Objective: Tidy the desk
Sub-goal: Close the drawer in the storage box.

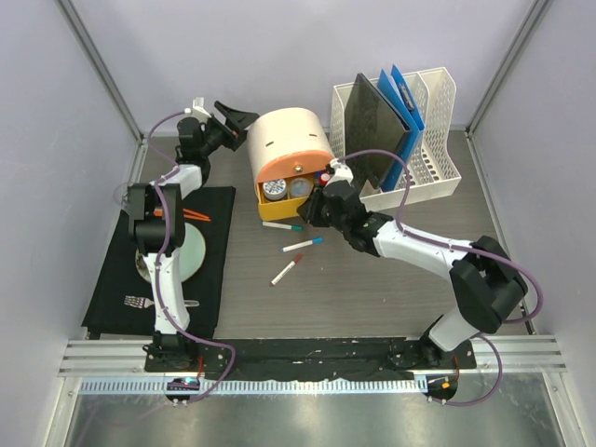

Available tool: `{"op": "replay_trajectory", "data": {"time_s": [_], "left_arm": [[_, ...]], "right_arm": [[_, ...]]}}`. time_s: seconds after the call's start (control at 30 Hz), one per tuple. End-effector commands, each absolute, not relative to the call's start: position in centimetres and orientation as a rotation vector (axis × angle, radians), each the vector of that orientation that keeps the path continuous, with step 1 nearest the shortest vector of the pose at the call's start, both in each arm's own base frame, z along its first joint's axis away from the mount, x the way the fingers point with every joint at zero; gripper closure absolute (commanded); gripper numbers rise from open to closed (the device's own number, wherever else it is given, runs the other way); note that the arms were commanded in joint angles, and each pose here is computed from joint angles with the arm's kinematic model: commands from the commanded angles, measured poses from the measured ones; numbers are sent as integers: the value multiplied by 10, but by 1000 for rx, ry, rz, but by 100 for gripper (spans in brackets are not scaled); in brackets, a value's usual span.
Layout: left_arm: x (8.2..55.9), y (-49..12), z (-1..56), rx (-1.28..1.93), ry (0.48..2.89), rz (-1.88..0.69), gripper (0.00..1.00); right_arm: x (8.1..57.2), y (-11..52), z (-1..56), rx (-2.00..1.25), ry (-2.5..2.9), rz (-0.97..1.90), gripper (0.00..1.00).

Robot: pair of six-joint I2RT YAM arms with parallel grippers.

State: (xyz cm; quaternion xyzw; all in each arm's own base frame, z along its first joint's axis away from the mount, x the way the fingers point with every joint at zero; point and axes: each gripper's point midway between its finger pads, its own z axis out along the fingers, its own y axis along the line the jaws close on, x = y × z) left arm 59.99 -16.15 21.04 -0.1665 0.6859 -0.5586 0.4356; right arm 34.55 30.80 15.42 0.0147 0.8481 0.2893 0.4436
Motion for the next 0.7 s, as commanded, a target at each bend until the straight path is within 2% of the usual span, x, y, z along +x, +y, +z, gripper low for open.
{"op": "replay_trajectory", "data": {"time_s": [0.0, 0.67], "left_arm": [[572, -190, 211, -279, 1777, -1463, 3], [570, -192, 214, -259, 1773, -1488, 3]], "right_arm": [[377, 320, 213, 62, 1904, 753, 77], [418, 325, 202, 3, 1865, 715, 74]]}}
